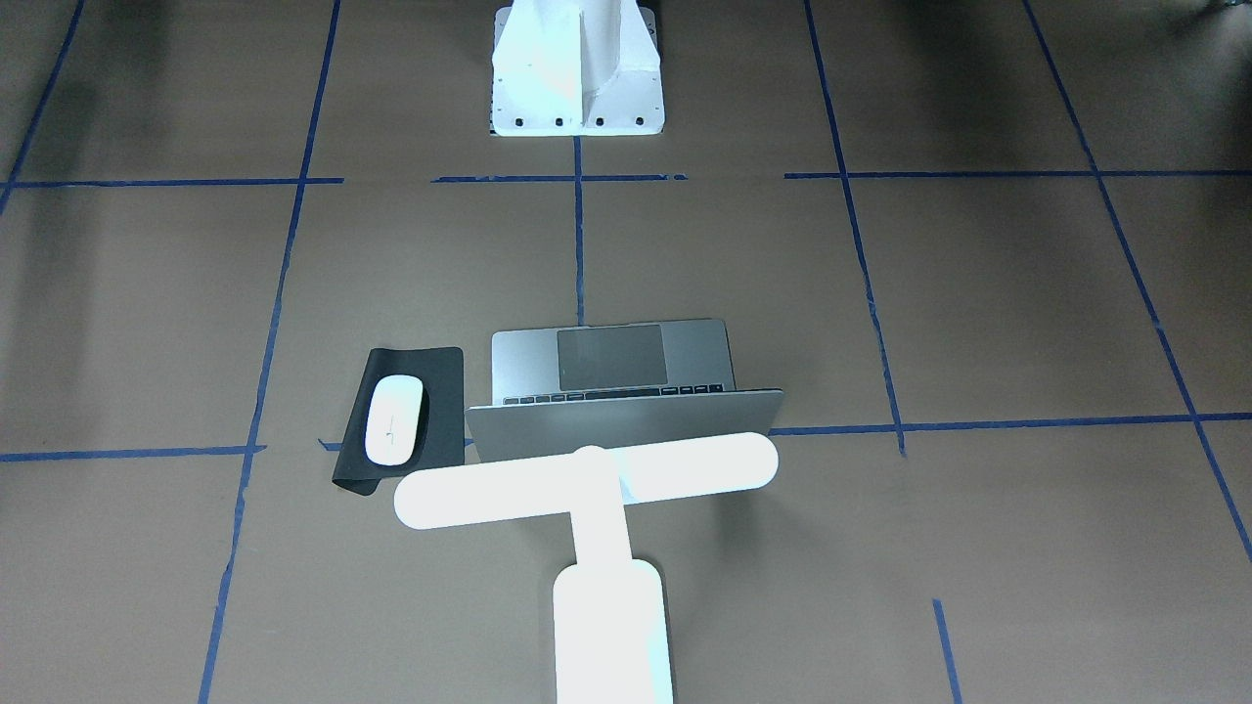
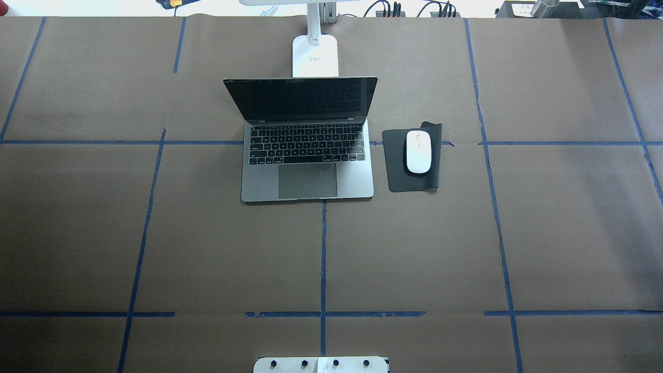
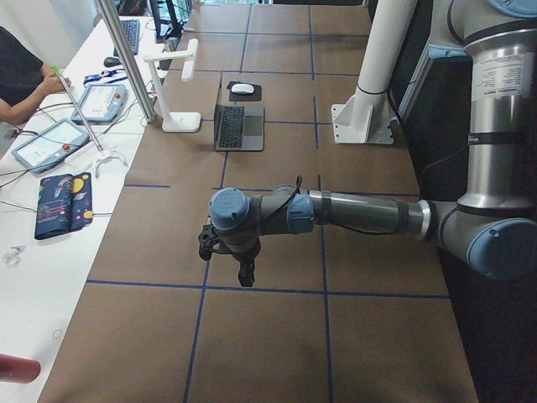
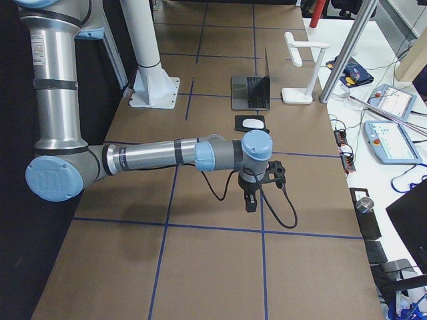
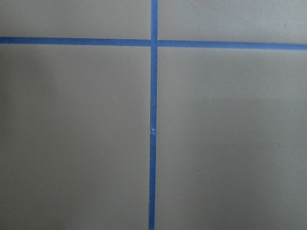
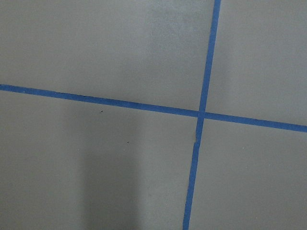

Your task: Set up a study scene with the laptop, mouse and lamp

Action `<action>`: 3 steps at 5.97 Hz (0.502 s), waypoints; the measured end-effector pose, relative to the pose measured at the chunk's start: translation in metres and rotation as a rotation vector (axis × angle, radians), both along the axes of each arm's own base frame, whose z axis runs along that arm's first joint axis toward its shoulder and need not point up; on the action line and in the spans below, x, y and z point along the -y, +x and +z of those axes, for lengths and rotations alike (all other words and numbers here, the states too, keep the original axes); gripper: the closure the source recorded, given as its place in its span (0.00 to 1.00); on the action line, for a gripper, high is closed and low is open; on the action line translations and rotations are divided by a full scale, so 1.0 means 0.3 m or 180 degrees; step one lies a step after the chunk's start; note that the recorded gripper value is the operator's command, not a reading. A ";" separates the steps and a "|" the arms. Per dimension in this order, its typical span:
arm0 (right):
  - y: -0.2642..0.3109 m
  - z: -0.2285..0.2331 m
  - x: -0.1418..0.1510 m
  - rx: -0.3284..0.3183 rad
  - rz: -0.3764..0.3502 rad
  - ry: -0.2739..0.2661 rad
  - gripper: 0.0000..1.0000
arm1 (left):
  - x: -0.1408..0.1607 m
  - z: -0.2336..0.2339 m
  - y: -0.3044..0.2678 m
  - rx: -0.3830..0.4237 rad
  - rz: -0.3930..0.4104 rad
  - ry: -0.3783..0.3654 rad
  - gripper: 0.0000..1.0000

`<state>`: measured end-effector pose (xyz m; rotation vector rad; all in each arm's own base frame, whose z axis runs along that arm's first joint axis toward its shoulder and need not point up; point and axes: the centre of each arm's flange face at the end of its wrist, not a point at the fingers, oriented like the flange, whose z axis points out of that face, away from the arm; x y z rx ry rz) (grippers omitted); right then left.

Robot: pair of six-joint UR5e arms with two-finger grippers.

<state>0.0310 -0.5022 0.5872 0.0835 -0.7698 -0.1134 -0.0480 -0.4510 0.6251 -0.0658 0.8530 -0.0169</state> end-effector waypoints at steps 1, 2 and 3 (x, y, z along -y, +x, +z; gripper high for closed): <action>0.000 -0.001 0.001 -0.0004 0.0000 0.0004 0.00 | -0.015 0.026 -0.005 0.0066 -0.0055 0.0076 0.00; 0.000 -0.001 0.001 -0.0006 0.0001 0.0005 0.00 | -0.022 0.045 -0.011 0.0148 -0.0072 0.0140 0.00; 0.000 -0.003 0.001 -0.0006 0.0001 0.0009 0.00 | -0.018 0.049 -0.016 0.0187 -0.0079 0.0154 0.00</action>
